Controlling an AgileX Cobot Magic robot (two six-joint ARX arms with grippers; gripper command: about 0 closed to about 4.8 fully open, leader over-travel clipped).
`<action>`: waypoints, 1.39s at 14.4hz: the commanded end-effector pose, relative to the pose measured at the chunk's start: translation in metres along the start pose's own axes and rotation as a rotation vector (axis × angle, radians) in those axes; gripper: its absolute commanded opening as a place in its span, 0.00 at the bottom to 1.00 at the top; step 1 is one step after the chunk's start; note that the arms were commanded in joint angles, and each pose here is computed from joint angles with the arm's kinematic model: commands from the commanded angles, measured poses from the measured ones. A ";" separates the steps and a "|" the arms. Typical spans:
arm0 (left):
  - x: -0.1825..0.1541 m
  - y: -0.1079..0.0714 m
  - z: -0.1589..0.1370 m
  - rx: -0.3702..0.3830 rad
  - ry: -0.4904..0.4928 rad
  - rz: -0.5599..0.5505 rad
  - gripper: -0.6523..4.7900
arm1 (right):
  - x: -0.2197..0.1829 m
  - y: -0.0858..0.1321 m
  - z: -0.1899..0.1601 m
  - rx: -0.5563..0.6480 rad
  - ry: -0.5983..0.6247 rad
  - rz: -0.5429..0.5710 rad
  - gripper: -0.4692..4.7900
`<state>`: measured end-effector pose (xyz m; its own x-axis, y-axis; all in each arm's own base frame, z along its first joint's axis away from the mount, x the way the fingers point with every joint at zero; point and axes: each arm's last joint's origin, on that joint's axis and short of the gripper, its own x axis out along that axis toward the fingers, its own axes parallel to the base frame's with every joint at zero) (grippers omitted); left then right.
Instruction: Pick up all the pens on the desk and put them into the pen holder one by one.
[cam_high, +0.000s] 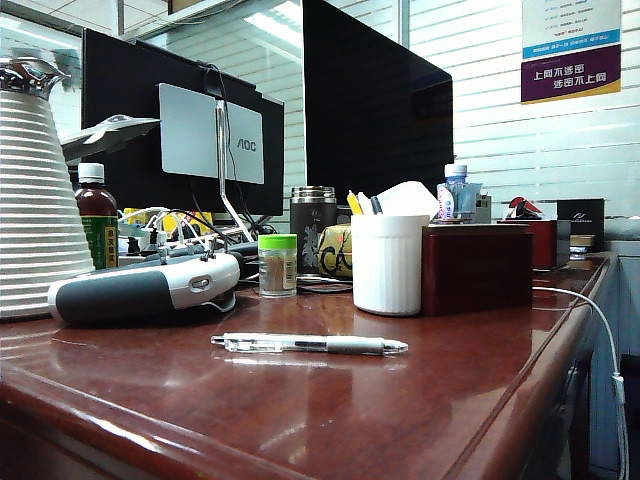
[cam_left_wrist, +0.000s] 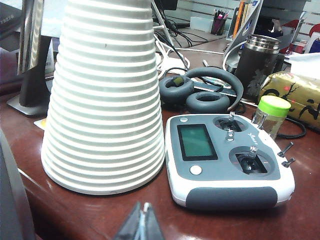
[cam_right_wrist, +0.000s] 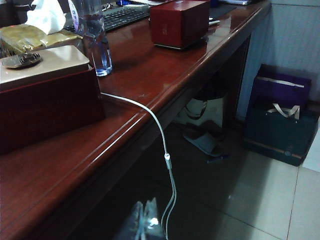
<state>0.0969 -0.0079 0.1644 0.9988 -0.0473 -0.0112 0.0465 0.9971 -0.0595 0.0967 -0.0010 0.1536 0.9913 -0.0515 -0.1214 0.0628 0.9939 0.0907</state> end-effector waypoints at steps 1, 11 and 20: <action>0.000 0.000 0.001 0.000 -0.012 -0.005 0.11 | 0.000 0.000 0.002 -0.030 -0.033 -0.008 0.09; -0.002 -0.002 0.010 -0.105 -0.037 -0.071 0.37 | -0.063 0.016 0.151 -0.156 -0.318 0.180 0.32; -0.026 -0.017 0.081 -0.110 -0.075 -0.475 0.87 | 0.038 0.060 0.246 -0.276 -0.050 0.754 0.64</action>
<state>0.0729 -0.0180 0.2392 0.8807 -0.4636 0.0972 0.4732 0.8704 -0.1364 0.1613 0.0273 0.3993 0.7845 0.6159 -0.0724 -0.6201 0.7807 -0.0778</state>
